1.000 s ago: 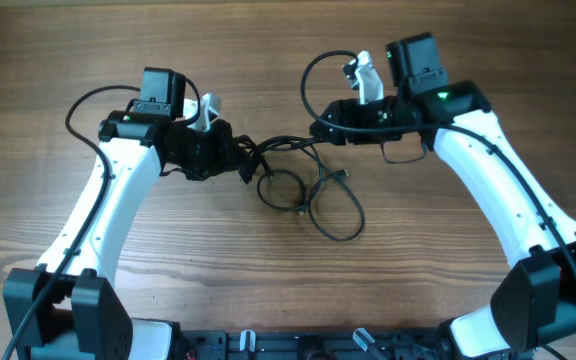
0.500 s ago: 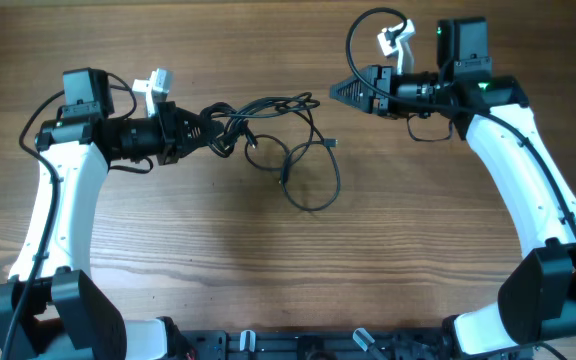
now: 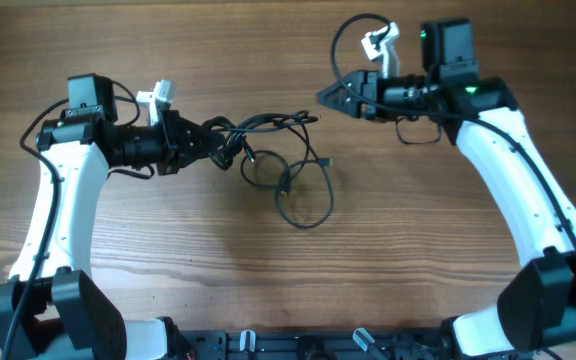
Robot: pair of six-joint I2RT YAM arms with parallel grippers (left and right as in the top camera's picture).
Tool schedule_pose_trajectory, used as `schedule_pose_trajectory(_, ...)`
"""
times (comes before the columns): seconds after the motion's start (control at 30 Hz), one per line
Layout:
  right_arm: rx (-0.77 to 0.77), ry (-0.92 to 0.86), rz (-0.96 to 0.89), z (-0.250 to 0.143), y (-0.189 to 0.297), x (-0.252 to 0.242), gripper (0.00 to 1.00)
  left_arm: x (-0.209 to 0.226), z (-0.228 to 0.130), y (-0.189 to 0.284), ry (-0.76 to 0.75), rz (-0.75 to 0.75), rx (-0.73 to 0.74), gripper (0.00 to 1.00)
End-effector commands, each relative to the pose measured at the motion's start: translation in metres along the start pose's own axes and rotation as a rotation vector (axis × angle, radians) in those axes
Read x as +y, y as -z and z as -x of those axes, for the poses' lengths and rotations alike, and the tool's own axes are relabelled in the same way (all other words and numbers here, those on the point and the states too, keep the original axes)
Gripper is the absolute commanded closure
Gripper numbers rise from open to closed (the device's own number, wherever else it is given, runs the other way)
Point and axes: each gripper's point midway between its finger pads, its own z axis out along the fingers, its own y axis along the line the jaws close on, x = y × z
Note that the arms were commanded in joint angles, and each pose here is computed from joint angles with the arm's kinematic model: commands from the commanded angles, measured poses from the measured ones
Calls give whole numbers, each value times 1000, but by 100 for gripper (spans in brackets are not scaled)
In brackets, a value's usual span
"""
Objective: Untangle cables
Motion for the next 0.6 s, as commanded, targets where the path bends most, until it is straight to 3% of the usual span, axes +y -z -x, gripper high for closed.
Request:
schedule_pose_trajectory(0.0, -83, 139, -5, 13, 26, 30, 37, -20, -21, -20, -278, -21, 77, 96)
schedule_pose_trajectory(0.17, -79, 215, -1, 7, 30, 40, 34, -37, -53, -52, -499, -61, 201, 96)
schedule_pose_trajectory(0.57, 65, 203, -186, -35, 6, 17, 34, -43, -37, -56, -613, -69, 148, 96)
